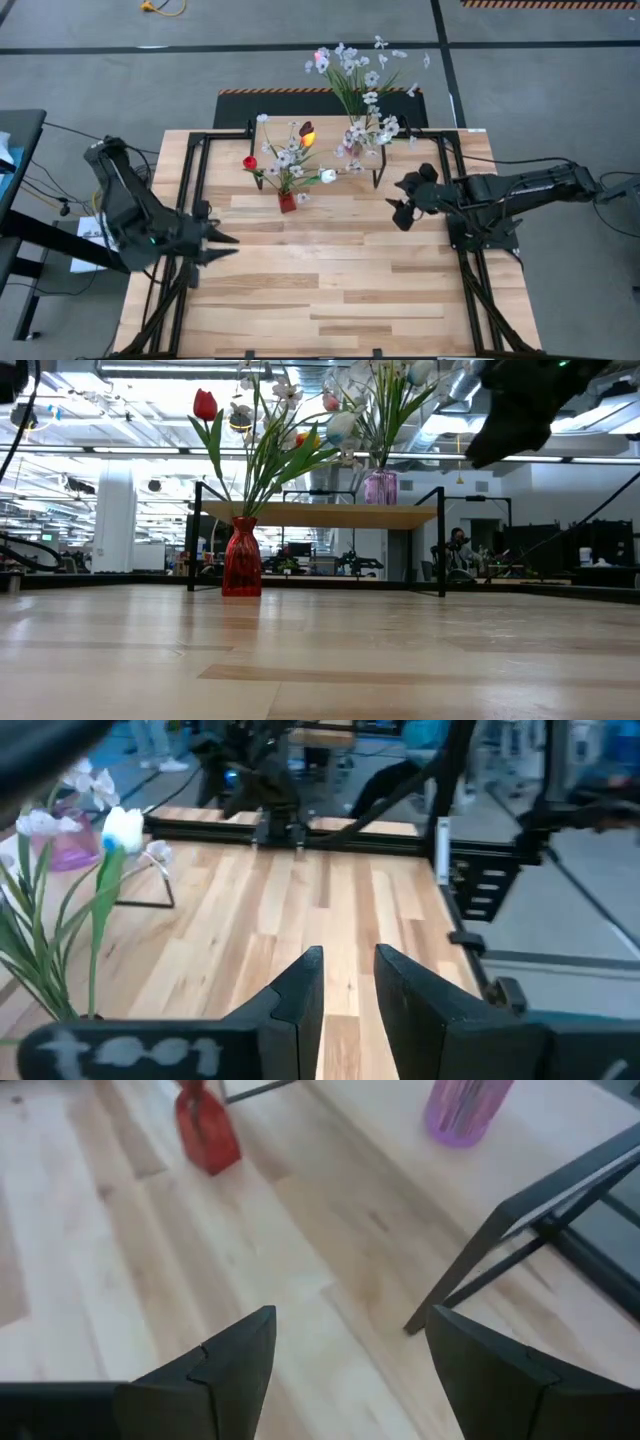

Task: Pick and place flowers into a vace then onto a shelf
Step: Put the red vase on the shelf

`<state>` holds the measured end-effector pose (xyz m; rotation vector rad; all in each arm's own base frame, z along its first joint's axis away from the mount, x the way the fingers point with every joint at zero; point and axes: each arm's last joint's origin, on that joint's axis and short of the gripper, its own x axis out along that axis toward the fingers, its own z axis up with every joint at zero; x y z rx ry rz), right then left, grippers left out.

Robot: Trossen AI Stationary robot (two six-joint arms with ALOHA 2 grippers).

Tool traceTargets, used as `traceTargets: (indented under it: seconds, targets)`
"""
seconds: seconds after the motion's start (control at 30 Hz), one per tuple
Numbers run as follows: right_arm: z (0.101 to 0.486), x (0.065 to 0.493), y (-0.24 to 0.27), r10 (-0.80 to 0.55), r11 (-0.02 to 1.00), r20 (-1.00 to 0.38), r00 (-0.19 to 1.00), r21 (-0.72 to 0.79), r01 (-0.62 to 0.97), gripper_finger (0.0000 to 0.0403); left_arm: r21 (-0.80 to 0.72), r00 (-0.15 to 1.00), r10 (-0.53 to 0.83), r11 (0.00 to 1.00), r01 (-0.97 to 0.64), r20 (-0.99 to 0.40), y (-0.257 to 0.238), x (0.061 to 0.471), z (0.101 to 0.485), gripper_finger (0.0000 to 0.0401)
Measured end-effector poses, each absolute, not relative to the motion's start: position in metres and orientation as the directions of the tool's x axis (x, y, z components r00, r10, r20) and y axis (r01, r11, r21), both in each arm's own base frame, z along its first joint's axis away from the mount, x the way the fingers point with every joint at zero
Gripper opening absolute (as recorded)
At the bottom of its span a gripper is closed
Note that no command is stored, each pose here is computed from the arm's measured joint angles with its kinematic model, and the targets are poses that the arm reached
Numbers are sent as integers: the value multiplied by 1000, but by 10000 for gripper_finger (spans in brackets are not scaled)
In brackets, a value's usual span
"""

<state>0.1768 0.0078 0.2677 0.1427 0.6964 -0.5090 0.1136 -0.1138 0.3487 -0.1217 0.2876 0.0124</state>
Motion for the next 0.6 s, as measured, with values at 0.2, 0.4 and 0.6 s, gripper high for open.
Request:
traceTargets:
  seconds: [0.2,0.4,0.6]
  targets:
    - [270,163,22,-337,905,-659,672,-29,425,250,-93,943,187,971,-220,-274,-144,139,327,103]
    - [268,147,34,-286,925,-704,651,-25,379,250,-133,898,369,904,-407,-239,-172,163,290,129]
    - [266,127,42,-246,926,-749,615,5,377,250,-189,851,480,834,-518,-213,-196,187,243,147]
